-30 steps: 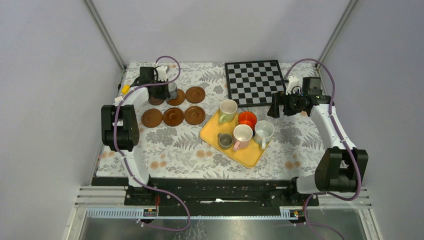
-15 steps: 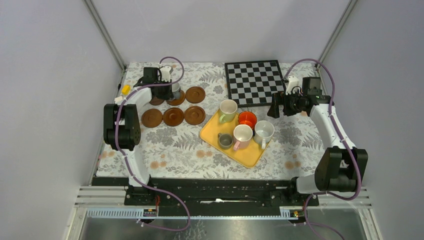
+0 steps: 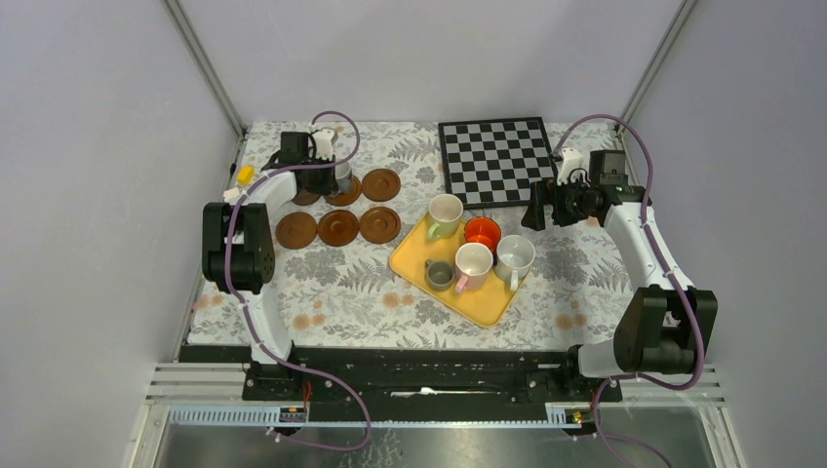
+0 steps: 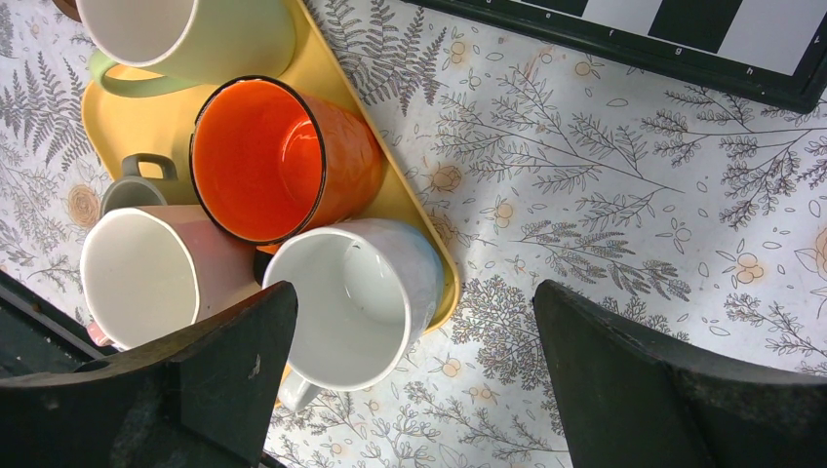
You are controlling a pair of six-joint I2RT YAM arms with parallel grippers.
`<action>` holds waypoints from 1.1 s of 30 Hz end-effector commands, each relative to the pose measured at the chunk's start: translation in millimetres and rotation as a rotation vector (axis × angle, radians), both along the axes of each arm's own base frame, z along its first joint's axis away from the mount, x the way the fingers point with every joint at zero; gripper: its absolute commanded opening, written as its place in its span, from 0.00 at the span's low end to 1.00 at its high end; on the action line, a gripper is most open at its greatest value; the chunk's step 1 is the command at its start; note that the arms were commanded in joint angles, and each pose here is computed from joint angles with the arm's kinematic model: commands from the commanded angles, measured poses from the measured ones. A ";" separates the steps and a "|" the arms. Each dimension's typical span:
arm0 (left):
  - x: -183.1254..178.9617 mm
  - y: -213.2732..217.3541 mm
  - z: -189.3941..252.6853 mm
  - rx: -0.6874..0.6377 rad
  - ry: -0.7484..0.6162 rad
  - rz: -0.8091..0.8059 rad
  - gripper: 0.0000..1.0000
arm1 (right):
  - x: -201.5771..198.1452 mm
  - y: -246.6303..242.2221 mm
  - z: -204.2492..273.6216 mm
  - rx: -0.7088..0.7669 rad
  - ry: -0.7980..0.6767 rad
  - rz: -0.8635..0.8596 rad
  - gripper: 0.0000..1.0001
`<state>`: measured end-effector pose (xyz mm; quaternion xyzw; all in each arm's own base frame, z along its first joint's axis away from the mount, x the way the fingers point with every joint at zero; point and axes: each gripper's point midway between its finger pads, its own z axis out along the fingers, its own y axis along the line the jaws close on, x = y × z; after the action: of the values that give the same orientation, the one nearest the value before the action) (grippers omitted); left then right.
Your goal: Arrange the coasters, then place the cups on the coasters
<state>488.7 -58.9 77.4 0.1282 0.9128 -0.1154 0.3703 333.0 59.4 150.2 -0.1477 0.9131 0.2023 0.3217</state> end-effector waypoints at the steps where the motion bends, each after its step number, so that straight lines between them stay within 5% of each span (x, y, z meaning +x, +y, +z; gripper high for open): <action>1: 13.6 5.6 30.9 0.027 -0.113 0.012 0.00 | -1.1 2.2 1.1 0.016 0.002 0.019 0.98; 18: 5.7 6.5 30.4 0.027 -0.091 0.015 0.01 | -1.3 2.5 2.9 0.016 -0.003 0.020 0.98; 33: 8.7 11.7 39.6 -0.001 -0.094 0.044 0.55 | -1.4 1.9 1.3 0.013 0.000 0.020 0.98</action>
<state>483.4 -47.8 77.1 0.1109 0.9174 -0.1032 0.3680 332.3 59.4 149.9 -0.1475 0.9135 0.2026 0.3204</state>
